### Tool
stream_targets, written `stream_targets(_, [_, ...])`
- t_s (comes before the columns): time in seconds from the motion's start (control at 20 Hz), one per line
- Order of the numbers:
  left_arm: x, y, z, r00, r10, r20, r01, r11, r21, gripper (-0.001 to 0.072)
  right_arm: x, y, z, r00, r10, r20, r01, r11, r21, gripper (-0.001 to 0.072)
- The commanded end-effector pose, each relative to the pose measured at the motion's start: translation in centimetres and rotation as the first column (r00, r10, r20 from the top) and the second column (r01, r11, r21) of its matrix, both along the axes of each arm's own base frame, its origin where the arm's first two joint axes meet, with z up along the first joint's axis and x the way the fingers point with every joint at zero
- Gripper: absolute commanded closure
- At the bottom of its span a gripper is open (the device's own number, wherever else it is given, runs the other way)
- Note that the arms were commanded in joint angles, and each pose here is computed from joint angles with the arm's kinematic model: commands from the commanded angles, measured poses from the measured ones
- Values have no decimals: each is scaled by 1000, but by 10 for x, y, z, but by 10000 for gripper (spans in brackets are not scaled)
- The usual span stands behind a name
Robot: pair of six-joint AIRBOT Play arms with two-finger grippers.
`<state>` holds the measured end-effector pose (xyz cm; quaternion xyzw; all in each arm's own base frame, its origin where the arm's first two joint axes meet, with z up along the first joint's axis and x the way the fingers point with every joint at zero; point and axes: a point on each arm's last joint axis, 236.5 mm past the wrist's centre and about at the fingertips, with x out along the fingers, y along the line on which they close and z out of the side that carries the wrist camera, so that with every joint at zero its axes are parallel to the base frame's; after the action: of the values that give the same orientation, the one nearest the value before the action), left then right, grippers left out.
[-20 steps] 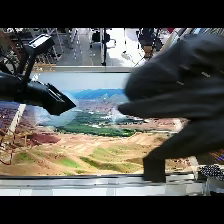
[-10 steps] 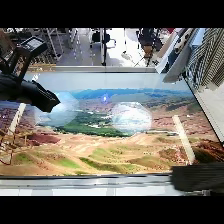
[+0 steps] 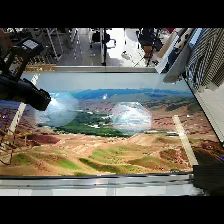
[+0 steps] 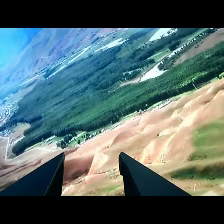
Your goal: Fold the clothes and pants, and hang the long-sleeved shirts on hangers.
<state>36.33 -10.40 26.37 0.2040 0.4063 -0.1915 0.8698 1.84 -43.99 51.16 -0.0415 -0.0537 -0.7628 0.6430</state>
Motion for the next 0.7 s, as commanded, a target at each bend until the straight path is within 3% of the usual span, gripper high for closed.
stream_targets(0.0, [1, 2, 0, 1000, 11, 1, -11, 1000, 3, 356, -21, -21, -1, 999, -40, -21, 39, 999, -33, 694])
stream_targets(0.3, [1, 2, 0, 1000, 11, 1, -11, 1000, 3, 356, -65, -17, -62, 982, -175, 71, 157, 965, 209, 693])
stream_targets(0.35, [1, 2, 0, 1000, 11, 2, -11, 1000, 3, 356, -62, -13, -63, 982, -163, 97, 139, 966, 221, 661])
stream_targets(0.4, [1, 2, 0, 1000, 11, 1, -11, 1000, 3, 356, -54, -9, -59, 983, -126, 131, 97, 973, 210, 513])
stream_targets(0.5, [1, 2, 0, 1000, 11, 1, -11, 1000, 3, 354, -38, 5, -35, 981, -37, 190, 11, 991, 136, 21])
stream_targets(0.65, [1, 2, 0, 1000, 11, 0, -11, 1000, 4, 331, 0, 56, 38, 930, 220, 295, -193, 974, -120, 21])
